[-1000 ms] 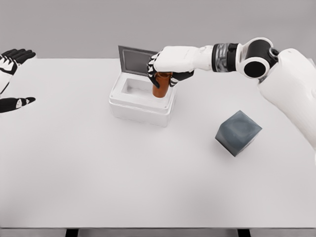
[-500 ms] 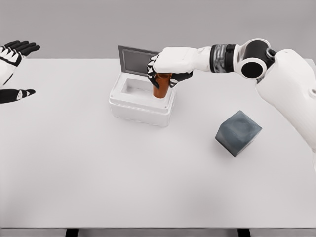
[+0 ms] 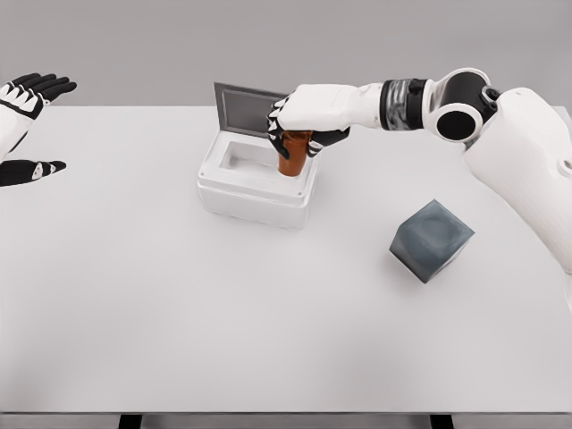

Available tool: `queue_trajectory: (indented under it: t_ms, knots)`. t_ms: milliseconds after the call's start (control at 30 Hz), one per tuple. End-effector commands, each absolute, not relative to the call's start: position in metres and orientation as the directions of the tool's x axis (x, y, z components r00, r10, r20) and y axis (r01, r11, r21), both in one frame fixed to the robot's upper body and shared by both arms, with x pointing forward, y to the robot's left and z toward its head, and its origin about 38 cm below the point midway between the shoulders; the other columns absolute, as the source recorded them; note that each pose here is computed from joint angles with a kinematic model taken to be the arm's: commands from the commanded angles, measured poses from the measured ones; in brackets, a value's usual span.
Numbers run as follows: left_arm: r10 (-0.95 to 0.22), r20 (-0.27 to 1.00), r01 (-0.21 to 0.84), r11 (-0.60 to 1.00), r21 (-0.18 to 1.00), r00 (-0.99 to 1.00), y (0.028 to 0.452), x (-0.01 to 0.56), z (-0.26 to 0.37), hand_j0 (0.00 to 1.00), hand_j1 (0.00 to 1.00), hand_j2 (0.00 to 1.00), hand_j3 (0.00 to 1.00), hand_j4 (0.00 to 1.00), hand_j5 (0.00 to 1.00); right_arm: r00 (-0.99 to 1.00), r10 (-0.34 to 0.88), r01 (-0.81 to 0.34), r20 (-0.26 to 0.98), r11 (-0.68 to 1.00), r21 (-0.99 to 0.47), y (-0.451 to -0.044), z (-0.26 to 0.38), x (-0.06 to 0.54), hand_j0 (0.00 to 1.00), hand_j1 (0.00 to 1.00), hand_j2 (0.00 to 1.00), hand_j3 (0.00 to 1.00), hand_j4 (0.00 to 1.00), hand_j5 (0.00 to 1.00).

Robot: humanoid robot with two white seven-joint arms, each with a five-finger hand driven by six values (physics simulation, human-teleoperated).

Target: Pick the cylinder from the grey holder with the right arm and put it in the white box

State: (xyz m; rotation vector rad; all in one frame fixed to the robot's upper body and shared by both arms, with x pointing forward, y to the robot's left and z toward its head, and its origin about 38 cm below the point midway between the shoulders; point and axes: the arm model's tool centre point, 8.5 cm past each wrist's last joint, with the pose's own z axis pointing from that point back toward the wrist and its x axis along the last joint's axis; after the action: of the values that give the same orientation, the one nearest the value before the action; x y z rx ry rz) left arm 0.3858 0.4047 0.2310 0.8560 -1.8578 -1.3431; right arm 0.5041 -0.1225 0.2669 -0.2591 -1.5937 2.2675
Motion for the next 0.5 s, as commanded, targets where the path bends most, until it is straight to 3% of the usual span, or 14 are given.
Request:
queue_trajectory:
  t_ms: [0,233,300,333,467]
  knots:
    - [-0.82,0.151,-0.119,0.257,0.959,-0.553,0.405,0.3857,0.2317,1.0,1.0,1.0,1.0,1.0,1.0,-0.92,0.387,-0.182,0.057,-0.295,-0.938,-0.1219,0.2686,0.5035,0.33,0.33,0.33,0.33,0.33,0.33]
    - [-0.82,0.15,-0.118,0.255,0.96,-0.552,0.4049,0.3858,0.2314,1.0,1.0,1.0,1.0,1.0,1.0,-0.92,0.39,-0.166,0.031,-0.316,-0.934,-0.1219,0.2681,0.5036,0.59,0.59,0.59,0.59,0.59,0.59]
    - [-0.82,0.149,-0.119,0.255,0.96,-0.553,0.4049,0.386,0.232,1.0,1.0,1.0,1.0,1.0,1.0,-0.921,0.389,-0.158,0.021,-0.325,-0.933,-0.1208,0.268,0.5033,0.76,0.76,0.76,0.76,0.76,0.76]
    - [-0.82,0.149,-0.119,0.255,0.96,-0.553,0.4049,0.386,0.232,1.0,1.0,1.0,1.0,1.0,1.0,-0.921,0.389,-0.157,0.019,-0.326,-0.932,-0.1209,0.2679,0.5034,0.98,0.98,0.98,0.98,0.98,0.98]
    - [-0.82,0.149,-0.121,0.256,0.959,-0.553,0.4049,0.386,0.2322,1.0,1.0,1.0,1.0,1.0,1.0,-0.931,0.366,-0.13,0.003,-0.323,-0.937,-0.1153,0.2746,0.4979,0.99,0.99,0.99,0.99,0.99,0.99]
